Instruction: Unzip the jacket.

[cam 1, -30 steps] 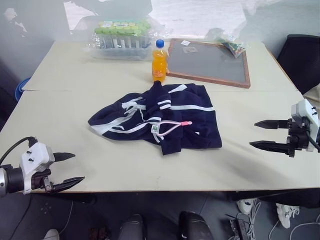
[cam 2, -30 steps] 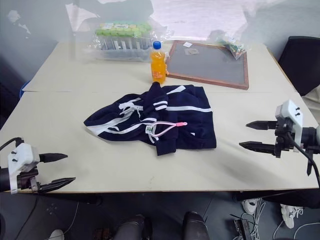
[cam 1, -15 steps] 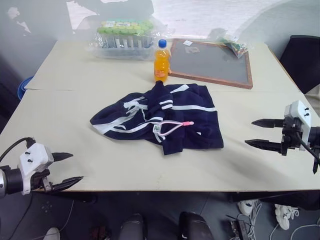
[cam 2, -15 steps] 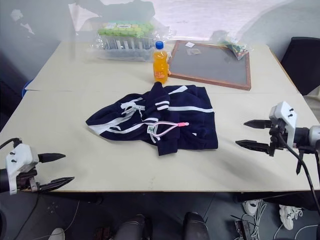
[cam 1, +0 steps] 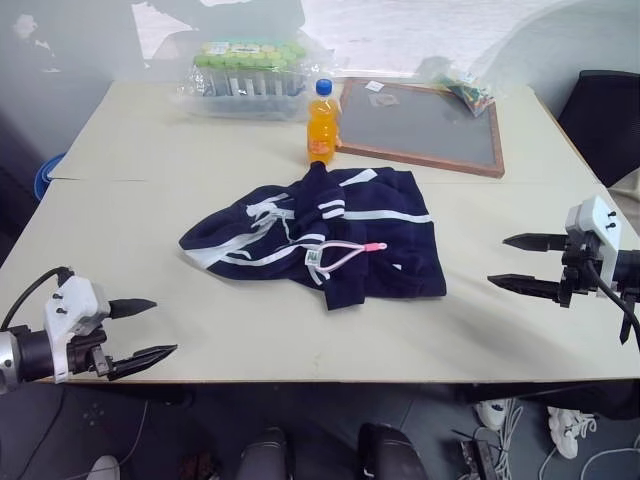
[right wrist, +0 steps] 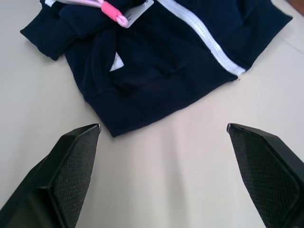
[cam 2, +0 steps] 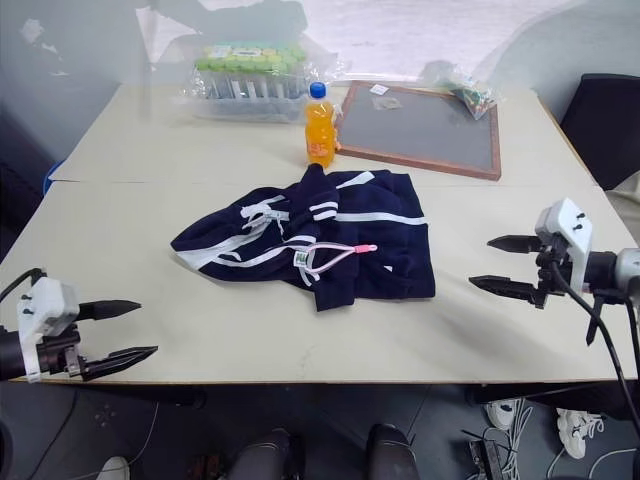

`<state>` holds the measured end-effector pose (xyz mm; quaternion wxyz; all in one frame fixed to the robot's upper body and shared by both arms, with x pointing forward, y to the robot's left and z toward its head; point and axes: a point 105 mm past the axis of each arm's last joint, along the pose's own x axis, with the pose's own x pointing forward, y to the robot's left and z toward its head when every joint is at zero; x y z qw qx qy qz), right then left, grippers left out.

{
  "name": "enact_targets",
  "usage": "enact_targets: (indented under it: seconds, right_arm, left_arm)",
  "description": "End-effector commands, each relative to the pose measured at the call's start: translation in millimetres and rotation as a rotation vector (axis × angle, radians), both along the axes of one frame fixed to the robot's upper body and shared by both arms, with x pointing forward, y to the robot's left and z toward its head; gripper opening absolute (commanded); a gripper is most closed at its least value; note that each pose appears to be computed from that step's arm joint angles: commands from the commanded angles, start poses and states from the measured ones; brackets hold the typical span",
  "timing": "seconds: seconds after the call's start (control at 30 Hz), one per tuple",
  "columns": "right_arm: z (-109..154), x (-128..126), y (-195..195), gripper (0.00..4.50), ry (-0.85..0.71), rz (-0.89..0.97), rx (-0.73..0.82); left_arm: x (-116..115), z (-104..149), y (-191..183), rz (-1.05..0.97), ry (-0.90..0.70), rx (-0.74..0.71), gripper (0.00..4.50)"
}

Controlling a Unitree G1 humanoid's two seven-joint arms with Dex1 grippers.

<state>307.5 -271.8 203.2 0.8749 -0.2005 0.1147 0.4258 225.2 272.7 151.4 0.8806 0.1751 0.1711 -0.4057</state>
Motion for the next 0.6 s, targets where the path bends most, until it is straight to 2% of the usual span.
enact_targets:
  seconds: [0.03,0.17,0.27,0.33,0.47,0.6]
  right_arm:
    - [30.3,4.3,41.7,4.45,-0.165,0.108,0.010]
    - [31.0,12.6,76.4,4.45,-0.236,0.184,-0.023]
    - [29.3,20.6,110.2,3.90,-0.264,0.256,-0.023]
    - [25.4,22.3,124.7,3.21,-0.273,0.305,-0.040]
    - [5.2,34.1,143.0,1.89,-0.317,0.353,-0.181]
    - [-8.2,45.2,151.2,1.89,-0.359,0.385,-0.282]
  left_arm:
    - [8.3,21.9,-34.9,-0.096,-0.068,-0.083,4.50]
    - [29.7,35.8,-73.3,-0.182,-0.138,-0.127,4.50]
    - [41.4,45.4,-103.4,-0.288,-0.173,-0.150,4.50]
    - [45.9,47.9,-114.5,-0.334,-0.182,-0.141,4.50]
    - [53.6,54.9,-133.5,-0.419,-0.204,-0.128,4.50]
    - [56.3,61.0,-147.2,-0.482,-0.219,-0.123,4.50]
